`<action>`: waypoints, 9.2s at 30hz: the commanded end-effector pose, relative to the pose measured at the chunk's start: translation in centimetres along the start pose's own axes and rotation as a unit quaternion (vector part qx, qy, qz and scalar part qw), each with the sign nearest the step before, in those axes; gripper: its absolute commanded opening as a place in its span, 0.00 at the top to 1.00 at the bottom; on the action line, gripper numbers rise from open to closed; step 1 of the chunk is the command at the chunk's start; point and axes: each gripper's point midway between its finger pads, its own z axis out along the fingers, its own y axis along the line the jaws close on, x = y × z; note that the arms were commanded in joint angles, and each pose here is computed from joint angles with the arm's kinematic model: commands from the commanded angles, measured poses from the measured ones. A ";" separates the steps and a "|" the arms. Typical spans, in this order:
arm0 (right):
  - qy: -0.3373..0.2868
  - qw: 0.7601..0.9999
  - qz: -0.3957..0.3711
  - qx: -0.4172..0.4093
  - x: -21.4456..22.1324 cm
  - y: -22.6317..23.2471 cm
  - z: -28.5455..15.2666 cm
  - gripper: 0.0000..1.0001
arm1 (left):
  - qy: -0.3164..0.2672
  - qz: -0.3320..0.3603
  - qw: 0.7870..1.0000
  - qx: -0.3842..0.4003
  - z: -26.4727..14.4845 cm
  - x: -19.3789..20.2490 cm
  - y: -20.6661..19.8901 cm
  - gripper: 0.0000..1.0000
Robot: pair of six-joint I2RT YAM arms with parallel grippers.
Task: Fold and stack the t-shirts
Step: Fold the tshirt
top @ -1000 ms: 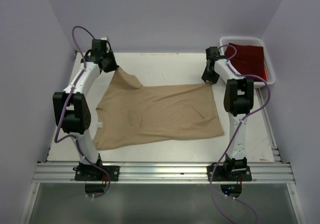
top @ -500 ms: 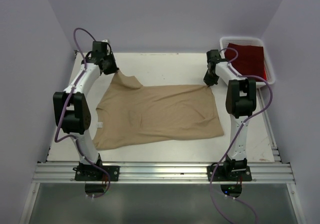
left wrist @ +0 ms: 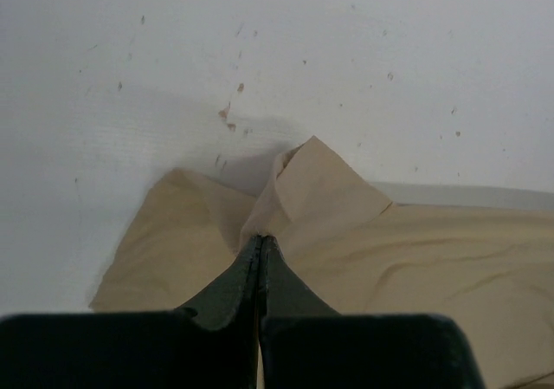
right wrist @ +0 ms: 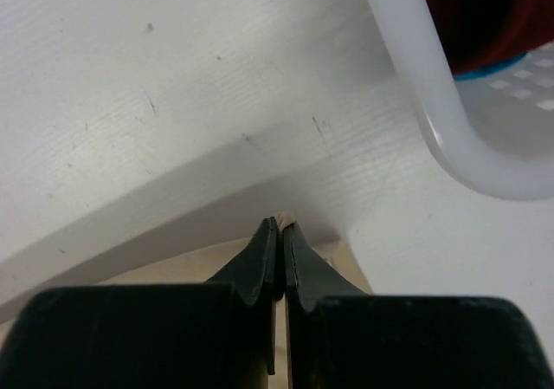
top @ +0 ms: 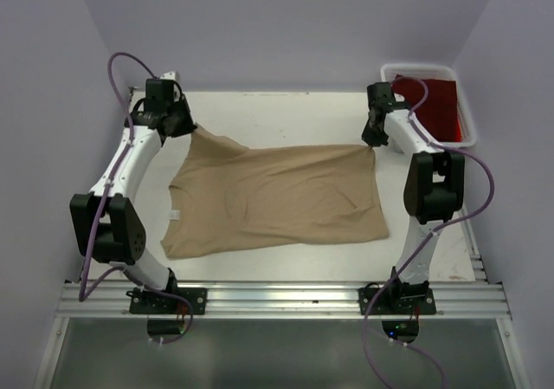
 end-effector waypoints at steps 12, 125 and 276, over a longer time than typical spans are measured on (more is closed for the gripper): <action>0.007 0.999 -0.011 0.049 6.2 -6.7 -4.4 1.00 | 0.039 0.023 0.997 -0.059 -8.0 8.3 4.7 1.00; 0.177 0.959 -0.171 -0.142 39.0 2.2 -13.0 1.00 | 0.179 -0.119 0.948 0.233 21.3 12.2 -7.4 1.00; 0.061 0.956 -0.085 -0.275 8.5 24.4 -3.0 0.91 | 0.221 0.026 0.953 0.205 -10.3 32.9 -8.6 0.05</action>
